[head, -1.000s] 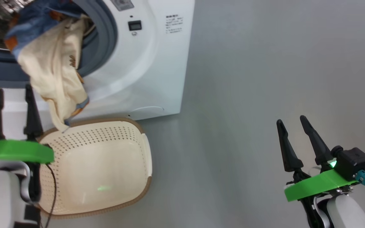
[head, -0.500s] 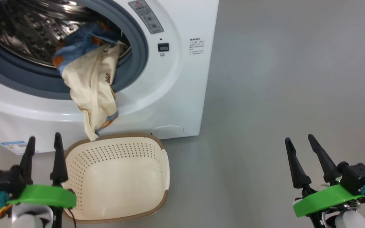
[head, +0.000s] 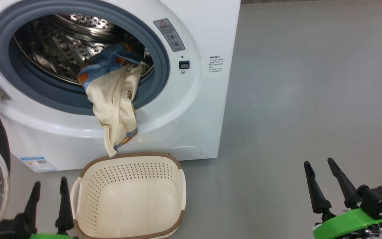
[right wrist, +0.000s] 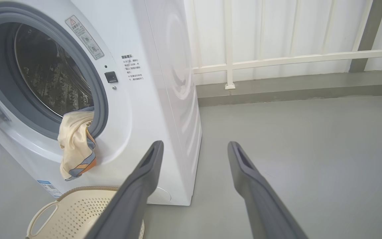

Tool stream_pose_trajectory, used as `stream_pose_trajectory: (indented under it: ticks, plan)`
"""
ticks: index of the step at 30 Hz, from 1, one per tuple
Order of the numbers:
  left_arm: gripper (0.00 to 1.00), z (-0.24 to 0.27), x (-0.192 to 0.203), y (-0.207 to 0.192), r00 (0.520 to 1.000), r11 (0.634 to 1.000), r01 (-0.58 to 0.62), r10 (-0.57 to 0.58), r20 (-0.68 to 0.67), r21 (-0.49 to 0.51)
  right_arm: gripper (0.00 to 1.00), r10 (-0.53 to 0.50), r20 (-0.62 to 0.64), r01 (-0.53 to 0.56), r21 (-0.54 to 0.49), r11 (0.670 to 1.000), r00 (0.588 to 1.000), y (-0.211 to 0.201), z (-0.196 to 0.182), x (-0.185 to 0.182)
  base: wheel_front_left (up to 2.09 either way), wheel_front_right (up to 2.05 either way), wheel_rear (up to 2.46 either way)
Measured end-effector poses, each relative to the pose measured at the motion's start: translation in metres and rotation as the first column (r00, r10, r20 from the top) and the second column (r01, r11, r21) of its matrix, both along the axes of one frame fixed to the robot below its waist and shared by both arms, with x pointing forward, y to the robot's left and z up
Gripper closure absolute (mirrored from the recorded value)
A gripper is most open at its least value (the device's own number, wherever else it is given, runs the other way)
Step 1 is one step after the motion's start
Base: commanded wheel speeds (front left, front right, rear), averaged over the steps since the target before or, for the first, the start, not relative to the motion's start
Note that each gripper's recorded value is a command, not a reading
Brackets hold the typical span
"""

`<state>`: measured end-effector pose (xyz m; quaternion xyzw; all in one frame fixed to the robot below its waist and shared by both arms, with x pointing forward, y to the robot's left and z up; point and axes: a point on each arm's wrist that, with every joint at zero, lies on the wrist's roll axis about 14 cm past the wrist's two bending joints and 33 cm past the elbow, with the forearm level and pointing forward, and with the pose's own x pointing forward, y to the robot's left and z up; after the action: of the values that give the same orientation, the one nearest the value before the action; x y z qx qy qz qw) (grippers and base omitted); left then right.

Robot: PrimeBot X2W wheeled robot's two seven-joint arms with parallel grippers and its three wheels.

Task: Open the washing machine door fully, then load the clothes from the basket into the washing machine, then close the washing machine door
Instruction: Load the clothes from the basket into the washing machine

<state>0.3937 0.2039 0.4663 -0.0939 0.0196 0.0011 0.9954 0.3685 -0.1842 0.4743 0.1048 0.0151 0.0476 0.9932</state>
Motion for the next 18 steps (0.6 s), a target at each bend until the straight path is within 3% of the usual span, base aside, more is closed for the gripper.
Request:
stream_pose_trajectory:
  ticks: [8,18]
  plan:
    - [0.00,0.000,-0.025,0.009,1.000,1.000,-0.028,0.028,0.000,0.011,0.00,-0.009,-0.008,0.009,0.007,1.000,1.000,-0.002,-0.002,-0.011,0.00,0.00,0.00]
    - [0.00,0.000,-0.026,0.012,0.999,0.999,-0.039,0.039,0.001,0.008,0.00,-0.006,-0.017,0.006,0.009,1.000,1.000,-0.001,-0.005,-0.008,0.00,0.00,0.00]
